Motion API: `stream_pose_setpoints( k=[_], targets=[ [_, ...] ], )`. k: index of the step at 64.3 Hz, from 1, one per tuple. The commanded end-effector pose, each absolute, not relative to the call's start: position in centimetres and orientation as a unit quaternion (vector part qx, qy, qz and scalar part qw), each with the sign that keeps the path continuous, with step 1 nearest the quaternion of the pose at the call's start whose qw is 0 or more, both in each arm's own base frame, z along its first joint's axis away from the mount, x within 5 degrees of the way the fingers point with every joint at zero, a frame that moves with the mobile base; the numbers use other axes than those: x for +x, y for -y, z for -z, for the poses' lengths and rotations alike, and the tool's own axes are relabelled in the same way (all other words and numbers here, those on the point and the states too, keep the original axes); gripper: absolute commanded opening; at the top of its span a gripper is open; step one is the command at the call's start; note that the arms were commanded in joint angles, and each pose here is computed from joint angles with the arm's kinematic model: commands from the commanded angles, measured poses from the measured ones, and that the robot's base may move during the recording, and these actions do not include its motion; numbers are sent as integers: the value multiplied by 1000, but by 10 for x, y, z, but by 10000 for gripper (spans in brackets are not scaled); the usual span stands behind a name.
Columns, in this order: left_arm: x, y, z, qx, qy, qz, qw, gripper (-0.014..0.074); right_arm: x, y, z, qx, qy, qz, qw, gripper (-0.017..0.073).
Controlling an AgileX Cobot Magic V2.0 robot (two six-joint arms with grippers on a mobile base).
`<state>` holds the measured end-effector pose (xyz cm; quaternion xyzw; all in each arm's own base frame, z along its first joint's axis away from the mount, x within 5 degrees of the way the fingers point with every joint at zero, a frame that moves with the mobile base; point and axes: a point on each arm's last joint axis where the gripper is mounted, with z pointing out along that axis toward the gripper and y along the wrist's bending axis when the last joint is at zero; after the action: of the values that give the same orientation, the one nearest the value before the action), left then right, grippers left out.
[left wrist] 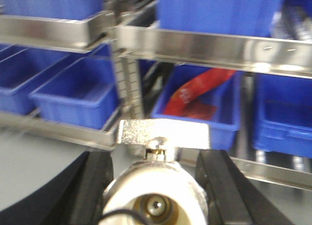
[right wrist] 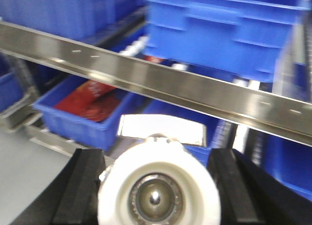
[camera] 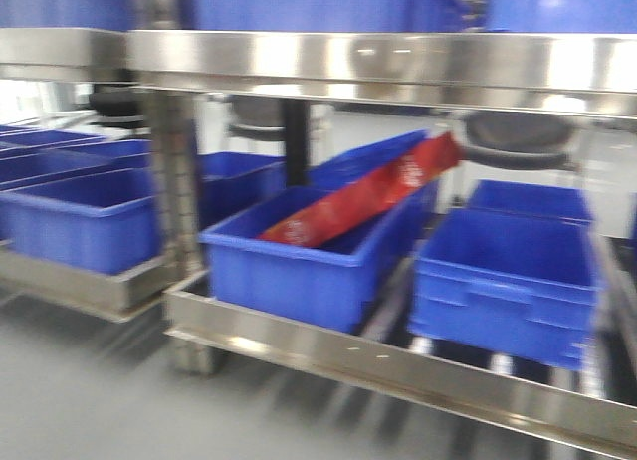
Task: Place valve from conveyor to right shelf box
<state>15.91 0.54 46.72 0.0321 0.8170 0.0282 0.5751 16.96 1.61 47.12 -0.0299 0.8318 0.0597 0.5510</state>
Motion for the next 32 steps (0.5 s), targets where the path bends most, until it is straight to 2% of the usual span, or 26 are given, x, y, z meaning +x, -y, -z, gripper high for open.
stream_pose_setpoints(
  k=[1,32],
  targets=[
    [158,-4,-474,29,-798,-22,602,-111,167,-15,-484,-30,-802,-53,594,-162],
    [158,-4,-474,29,-798,-22,602,-111,167,-15,-484,-30,-802,-53,594,-162]
  ],
)
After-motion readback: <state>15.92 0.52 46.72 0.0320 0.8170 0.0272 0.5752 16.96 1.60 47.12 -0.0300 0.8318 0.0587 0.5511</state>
